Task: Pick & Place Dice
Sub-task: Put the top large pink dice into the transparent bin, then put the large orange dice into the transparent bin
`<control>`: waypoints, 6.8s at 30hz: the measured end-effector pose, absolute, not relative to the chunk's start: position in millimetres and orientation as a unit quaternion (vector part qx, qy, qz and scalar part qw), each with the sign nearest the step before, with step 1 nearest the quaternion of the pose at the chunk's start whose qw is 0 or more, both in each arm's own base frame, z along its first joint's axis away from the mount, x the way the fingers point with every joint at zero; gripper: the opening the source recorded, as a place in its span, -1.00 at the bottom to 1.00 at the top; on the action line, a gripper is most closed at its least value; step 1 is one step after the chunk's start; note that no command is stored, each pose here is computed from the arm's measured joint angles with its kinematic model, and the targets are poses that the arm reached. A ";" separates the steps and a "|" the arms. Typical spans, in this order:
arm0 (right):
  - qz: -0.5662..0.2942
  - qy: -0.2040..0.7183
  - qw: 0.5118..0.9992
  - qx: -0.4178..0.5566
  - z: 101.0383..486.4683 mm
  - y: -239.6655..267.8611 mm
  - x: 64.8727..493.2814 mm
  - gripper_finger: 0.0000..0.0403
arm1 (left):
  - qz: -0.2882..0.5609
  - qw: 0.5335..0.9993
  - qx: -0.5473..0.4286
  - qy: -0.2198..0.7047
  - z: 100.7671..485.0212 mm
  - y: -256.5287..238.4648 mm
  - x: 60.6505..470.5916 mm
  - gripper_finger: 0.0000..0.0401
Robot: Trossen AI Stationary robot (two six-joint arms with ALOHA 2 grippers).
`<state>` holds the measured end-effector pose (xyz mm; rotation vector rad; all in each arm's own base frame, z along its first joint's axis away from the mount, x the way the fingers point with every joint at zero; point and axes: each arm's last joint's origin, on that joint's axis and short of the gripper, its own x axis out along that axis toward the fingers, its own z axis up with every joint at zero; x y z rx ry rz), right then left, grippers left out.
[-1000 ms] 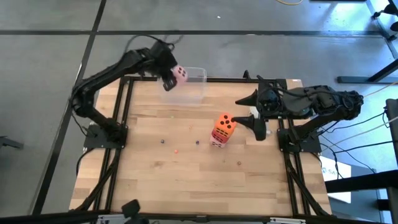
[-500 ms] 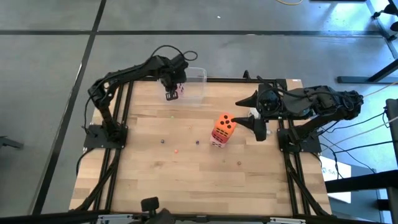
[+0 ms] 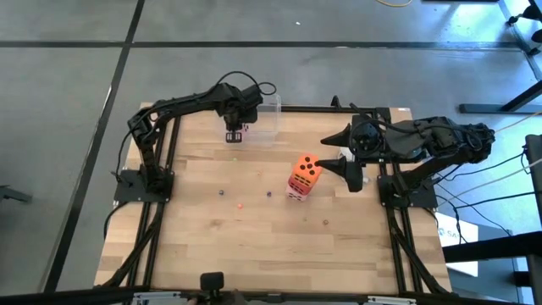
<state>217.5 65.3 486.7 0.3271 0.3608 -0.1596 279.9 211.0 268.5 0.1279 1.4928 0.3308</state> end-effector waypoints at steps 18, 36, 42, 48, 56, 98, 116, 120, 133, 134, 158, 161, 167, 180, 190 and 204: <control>-0.080 0.189 0.966 0.157 484.6 65.1 216.9 0.59 | 0.152 0.720 0.051 0.676 268.4 210.7 279.4 -0.86; -0.074 0.192 0.968 0.145 484.4 65.3 216.9 0.59 | 0.206 0.685 0.023 0.698 267.9 207.4 274.0 0.36; -0.077 0.204 0.966 0.139 482.1 64.9 215.8 0.59 | 0.216 0.686 0.029 0.694 277.1 203.7 272.5 0.44; -0.081 0.208 0.966 0.131 481.3 64.5 215.4 0.59 | 0.243 0.731 0.021 0.637 314.2 199.3 272.4 0.41; -0.122 0.244 0.958 0.090 473.2 60.8 210.5 0.59 | 0.192 0.884 -0.104 0.413 383.2 175.7 256.8 0.41; 0.011 0.484 0.781 -0.394 402.6 100.5 248.8 0.27 | 0.055 0.936 -0.330 0.112 399.8 22.1 256.0 0.41; -0.015 0.476 0.773 -0.420 396.4 105.3 260.6 0.52 | 0.078 0.938 -0.319 0.109 399.3 23.5 255.6 0.41; 0.001 0.472 0.772 -0.426 396.7 106.5 261.9 0.74 | 0.086 0.940 -0.313 0.106 399.3 24.1 255.6 0.41; 0.041 0.494 0.759 -0.422 382.8 100.2 267.9 0.92 | 0.085 0.942 -0.309 0.095 404.9 23.6 248.6 0.41; 0.042 0.500 0.754 -0.423 379.2 99.0 268.6 0.92 | 0.084 0.944 -0.307 0.092 406.4 23.4 246.8 0.41; 0.078 0.540 0.728 -0.415 328.1 57.2 293.1 0.91 | 0.080 0.946 -0.304 0.082 410.9 22.8 240.6 0.41; 0.084 0.547 0.728 -0.405 317.7 53.0 292.3 0.91 | 0.080 0.946 -0.304 0.083 410.8 22.8 240.6 0.41; 0.074 0.550 0.725 -0.408 307.0 52.8 292.5 0.78 | 0.079 0.946 -0.304 0.083 410.9 22.7 240.6 0.41; 0.051 0.534 0.766 -0.355 309.2 58.2 295.2 0.55 | 0.078 0.948 -0.297 0.084 410.9 22.7 240.6 0.41; 0.045 0.522 0.782 -0.338 309.9 68.7 294.7 0.18 | 0.078 0.948 -0.296 0.084 410.9 22.8 240.6 0.41; 0.015 0.517 0.791 -0.327 309.6 81.0 290.6 0.09 | 0.078 0.949 -0.294 0.084 410.6 22.7 240.7 0.41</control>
